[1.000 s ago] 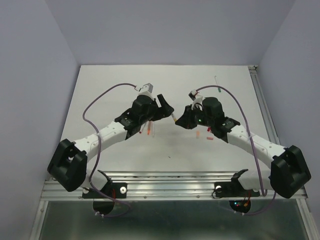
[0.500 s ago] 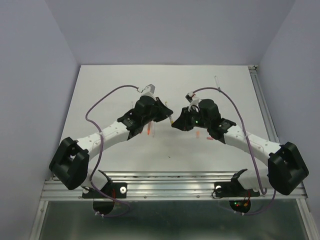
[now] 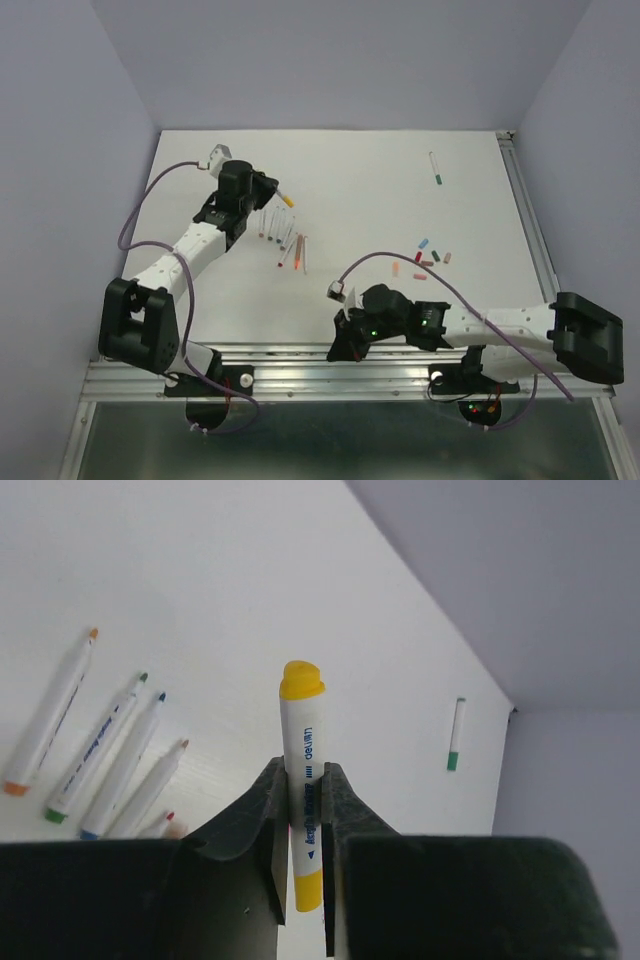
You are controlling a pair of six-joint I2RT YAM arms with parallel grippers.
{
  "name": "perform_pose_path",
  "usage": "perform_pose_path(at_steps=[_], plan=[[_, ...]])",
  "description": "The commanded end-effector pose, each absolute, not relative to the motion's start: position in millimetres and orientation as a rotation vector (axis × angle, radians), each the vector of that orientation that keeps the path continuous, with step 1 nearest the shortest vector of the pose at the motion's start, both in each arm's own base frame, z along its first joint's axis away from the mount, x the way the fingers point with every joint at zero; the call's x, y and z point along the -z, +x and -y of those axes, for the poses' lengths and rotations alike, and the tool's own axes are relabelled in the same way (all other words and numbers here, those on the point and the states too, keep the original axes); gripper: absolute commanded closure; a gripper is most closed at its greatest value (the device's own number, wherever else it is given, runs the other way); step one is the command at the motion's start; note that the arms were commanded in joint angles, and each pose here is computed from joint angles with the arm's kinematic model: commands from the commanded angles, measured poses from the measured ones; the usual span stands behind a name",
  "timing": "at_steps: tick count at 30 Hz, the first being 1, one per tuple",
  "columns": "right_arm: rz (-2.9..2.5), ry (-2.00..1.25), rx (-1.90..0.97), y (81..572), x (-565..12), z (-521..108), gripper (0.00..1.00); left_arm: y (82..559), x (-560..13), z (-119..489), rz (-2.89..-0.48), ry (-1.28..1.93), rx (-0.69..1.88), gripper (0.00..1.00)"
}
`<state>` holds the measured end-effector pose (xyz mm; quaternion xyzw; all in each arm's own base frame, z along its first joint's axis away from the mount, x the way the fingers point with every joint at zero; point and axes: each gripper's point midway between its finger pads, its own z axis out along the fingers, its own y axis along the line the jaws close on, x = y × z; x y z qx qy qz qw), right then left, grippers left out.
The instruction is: Open the pen caps
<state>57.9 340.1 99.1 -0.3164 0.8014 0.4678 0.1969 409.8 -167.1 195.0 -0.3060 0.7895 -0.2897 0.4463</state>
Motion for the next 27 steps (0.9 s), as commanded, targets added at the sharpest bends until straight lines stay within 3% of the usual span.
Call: perform_pose_path(at_steps=[1, 6, 8, 9, 11, 12, 15, 18, 23, 27], plan=[[-2.212, -0.780, -1.328, 59, -119, -345, 0.99, 424, -258, 157, -1.773, -0.735, 0.771, 1.00], [-2.174, -0.583, -1.010, 117, -137, -341, 0.96, 409, -249, 169, -1.839, -0.653, 0.834, 1.00], [-2.179, -0.544, -0.827, 141, -134, -331, 0.77, 397, -239, 179, -1.877, -0.616, 0.887, 1.00], [-2.138, -0.528, -0.818, 150, -152, -338, 0.60, 392, -235, 182, -1.892, -0.609, 0.903, 1.00], [-2.094, -0.523, -0.745, 166, -161, -339, 0.50, 380, -229, 193, -1.911, -0.585, 0.947, 1.00], [-2.062, -0.518, -0.730, 176, -173, -345, 0.34, 375, -228, 197, -1.917, -0.581, 0.961, 1.00], [-2.007, -0.467, -0.680, 203, -190, -347, 0.15, 358, -225, 211, -1.939, -0.553, 0.997, 1.00], [-1.976, -0.470, -0.670, 230, -203, -353, 0.10, 343, -227, 224, -1.949, -0.522, 1.035, 1.00], [-1.997, -0.431, -0.640, 267, -206, -354, 0.09, 332, -232, 232, -1.936, -0.507, 1.042, 1.00], [-1.966, -0.438, -0.630, 285, -217, -362, 0.16, 329, -230, 240, -1.956, -0.485, 1.062, 1.00]])
